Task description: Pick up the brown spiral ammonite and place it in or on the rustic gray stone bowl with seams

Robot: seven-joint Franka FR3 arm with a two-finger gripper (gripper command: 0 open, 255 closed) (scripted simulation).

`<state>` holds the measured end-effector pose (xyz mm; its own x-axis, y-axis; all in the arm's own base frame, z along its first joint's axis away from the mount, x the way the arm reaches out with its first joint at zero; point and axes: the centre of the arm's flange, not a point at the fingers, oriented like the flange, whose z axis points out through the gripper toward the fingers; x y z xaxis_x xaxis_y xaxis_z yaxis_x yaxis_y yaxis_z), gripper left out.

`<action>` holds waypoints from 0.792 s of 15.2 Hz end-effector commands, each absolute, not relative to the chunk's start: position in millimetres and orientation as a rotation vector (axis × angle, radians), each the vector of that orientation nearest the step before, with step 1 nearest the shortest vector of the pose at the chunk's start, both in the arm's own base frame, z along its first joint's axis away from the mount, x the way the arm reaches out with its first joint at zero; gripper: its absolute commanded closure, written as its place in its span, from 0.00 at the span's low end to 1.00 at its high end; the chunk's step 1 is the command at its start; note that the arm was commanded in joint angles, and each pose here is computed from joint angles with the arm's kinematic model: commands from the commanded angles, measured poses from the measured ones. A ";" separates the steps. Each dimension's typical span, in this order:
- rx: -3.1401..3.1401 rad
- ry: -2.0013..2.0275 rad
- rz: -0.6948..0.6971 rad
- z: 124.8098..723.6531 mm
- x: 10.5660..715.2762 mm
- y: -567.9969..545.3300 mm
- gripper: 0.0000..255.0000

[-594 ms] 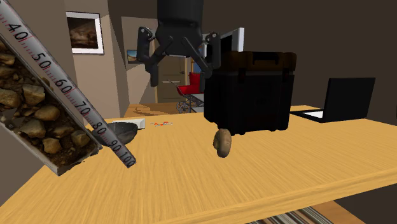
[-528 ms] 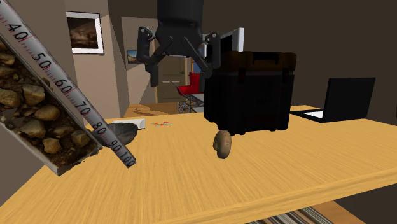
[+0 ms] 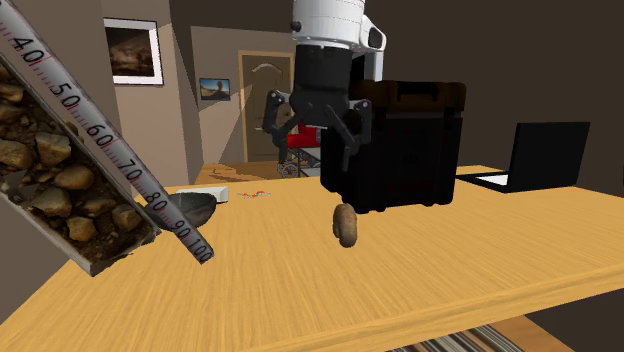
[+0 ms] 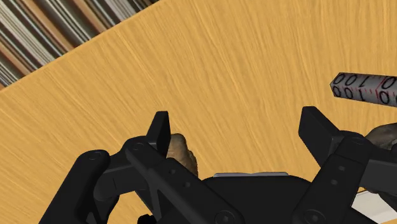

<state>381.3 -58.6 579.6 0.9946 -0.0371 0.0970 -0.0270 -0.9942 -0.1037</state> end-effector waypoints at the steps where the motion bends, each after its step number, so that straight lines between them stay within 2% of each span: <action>1: -3.033 0.017 -0.150 568.7 402.5 -70.0 0.00; 12: -3.014 -0.147 -0.136 496.4 522.2 -118.8 0.00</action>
